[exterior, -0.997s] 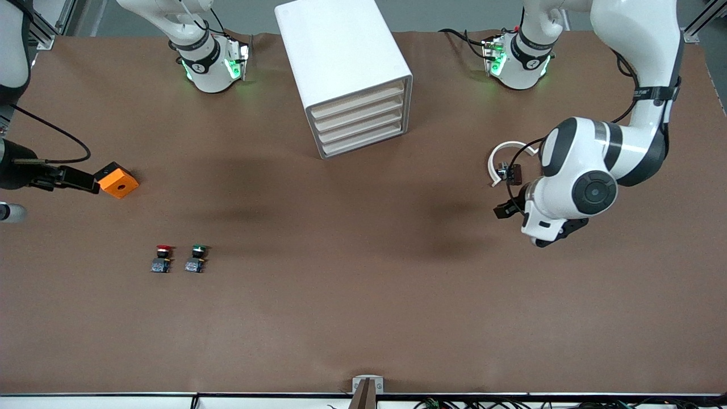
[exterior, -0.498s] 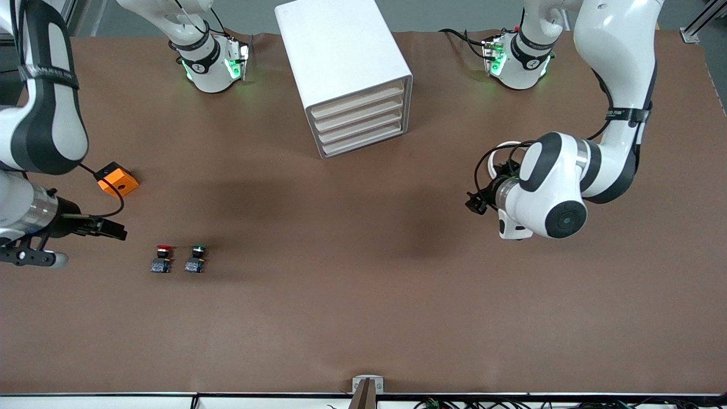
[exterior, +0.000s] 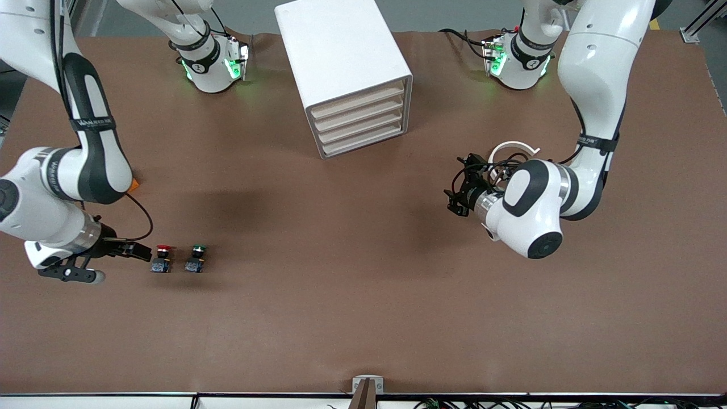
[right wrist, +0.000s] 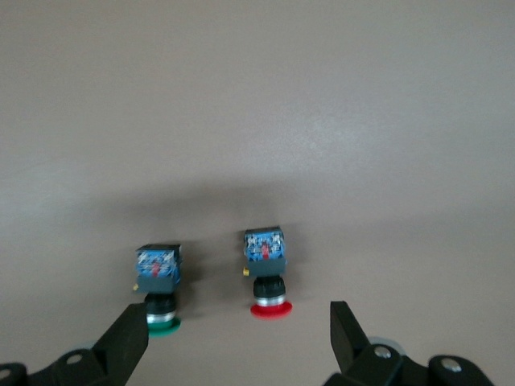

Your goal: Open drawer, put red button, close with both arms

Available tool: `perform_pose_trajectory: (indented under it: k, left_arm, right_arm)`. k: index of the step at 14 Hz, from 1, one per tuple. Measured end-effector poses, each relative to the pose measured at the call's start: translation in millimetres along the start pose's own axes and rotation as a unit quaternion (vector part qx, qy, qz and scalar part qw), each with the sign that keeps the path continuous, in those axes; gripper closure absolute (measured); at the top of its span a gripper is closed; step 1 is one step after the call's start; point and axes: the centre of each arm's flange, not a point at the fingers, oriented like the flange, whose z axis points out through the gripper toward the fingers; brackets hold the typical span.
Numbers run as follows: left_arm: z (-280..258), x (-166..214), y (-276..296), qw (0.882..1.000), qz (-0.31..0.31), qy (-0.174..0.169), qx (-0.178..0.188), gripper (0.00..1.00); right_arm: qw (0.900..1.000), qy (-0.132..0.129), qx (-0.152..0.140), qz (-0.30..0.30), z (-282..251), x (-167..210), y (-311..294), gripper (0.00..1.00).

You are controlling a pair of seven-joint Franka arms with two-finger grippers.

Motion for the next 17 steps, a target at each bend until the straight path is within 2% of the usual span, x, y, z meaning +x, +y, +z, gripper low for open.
perform_pose_trajectory:
  k: [3, 5, 9, 12, 13, 15, 16, 17]
  left_arm:
    - [31.3, -3.4, 6.3, 0.994, -0.071, -0.029, 0.074, 0.0]
    - [56.3, -14.4, 7.5, 0.986, -0.11, -0.025, 0.12, 0.0]
    - [87.2, -35.4, 6.1, 0.973, -0.144, -0.03, 0.178, 0.0]
    - [101.4, -37.7, 9.2, 0.963, -0.173, -0.03, 0.203, 0.04]
    - [106.8, -40.5, 10.0, 0.961, -0.176, -0.03, 0.209, 0.12]
    - [118.2, -50.9, 9.6, 0.959, -0.176, -0.03, 0.219, 0.38]
    - [123.4, -55.9, 9.2, 0.958, -0.175, -0.03, 0.223, 0.47]
    - [128.9, -61.3, 8.6, 0.957, -0.175, -0.03, 0.228, 0.5]
  right_arm:
    - [1.0, 0.004, -0.001, 0.001, 36.2, -1.4, 1.2, 0.0]
    - [1.0, 0.012, -0.002, 0.002, 53.2, -0.5, 2.4, 0.0]
    - [1.0, 0.018, -0.003, 0.002, 88.6, -2.2, 3.4, 0.0]
    - [1.0, 0.015, -0.004, 0.003, 106.1, -4.9, 4.7, 0.0]
    - [1.0, 0.014, -0.004, 0.003, 109.4, -5.3, 5.2, 0.0]
    - [1.0, 0.014, -0.005, 0.005, 115.2, -6.1, 7.8, 0.0]
    - [1.0, 0.013, -0.006, 0.006, 117.8, -6.7, 10.3, 0.0]
    - [1.0, 0.011, -0.006, 0.008, 120.3, -7.2, 13.1, 0.0]
